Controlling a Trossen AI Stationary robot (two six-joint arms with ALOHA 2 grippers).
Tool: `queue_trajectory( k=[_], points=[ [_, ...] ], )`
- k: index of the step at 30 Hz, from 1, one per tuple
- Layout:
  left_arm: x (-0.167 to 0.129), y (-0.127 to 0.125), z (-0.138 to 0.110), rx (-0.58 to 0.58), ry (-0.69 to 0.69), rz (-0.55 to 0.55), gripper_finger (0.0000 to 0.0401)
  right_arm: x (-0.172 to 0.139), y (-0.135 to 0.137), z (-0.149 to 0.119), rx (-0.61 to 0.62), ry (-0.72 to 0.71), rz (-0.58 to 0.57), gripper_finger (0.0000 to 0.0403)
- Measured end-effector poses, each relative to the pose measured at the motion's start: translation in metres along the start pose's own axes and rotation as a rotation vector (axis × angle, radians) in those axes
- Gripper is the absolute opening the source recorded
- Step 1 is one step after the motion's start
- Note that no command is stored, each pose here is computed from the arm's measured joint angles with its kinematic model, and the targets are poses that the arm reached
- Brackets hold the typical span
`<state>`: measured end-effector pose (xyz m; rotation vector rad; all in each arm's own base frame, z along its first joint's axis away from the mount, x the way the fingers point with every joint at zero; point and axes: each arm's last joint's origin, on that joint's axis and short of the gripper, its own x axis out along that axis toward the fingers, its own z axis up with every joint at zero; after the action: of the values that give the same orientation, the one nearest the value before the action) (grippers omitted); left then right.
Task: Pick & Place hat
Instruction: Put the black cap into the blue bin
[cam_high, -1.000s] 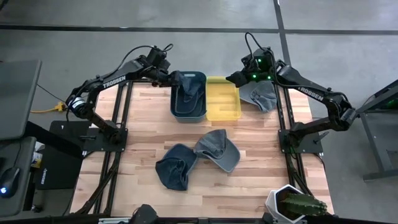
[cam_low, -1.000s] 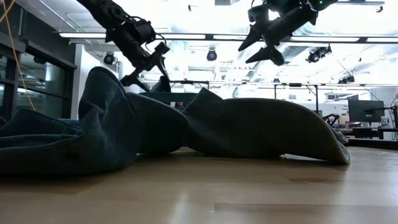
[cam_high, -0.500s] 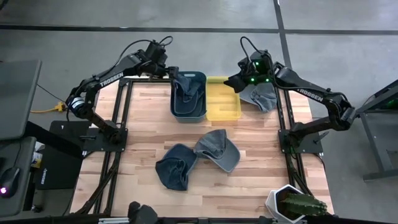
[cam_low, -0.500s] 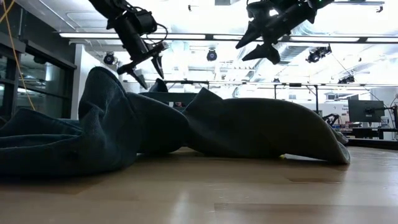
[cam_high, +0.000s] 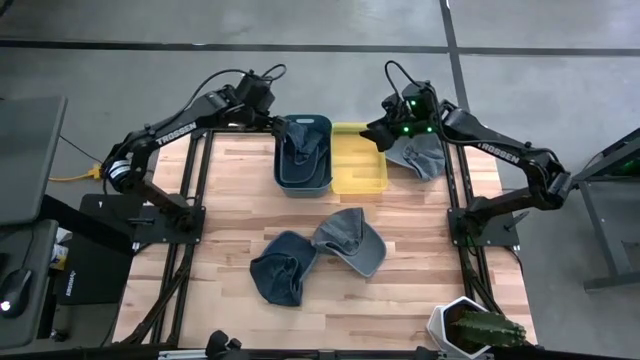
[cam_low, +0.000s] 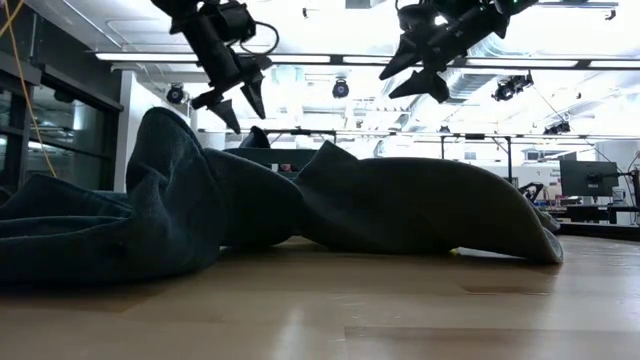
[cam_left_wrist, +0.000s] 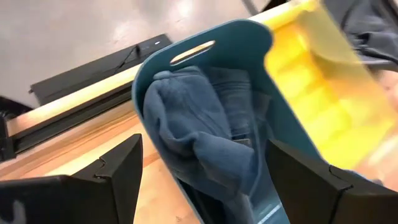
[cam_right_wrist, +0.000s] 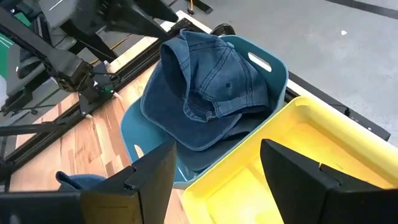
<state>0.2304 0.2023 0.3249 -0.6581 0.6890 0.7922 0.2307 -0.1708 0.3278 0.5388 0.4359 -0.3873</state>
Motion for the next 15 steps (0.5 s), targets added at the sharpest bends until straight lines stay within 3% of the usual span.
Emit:
queue_trajectory(
  k=[8, 15],
  points=[
    [-0.024, 0.004, -0.019, -0.026, -0.04, -0.044, 0.028, 0.004, -0.006, -0.016, 0.021, 0.035, -0.056, 0.0229],
    [-0.036, 0.003, -0.06, -0.128, -0.077, -0.105, 0.028, -0.002, -0.005, -0.027, 0.04, 0.036, -0.054, 0.0229]
  ],
)
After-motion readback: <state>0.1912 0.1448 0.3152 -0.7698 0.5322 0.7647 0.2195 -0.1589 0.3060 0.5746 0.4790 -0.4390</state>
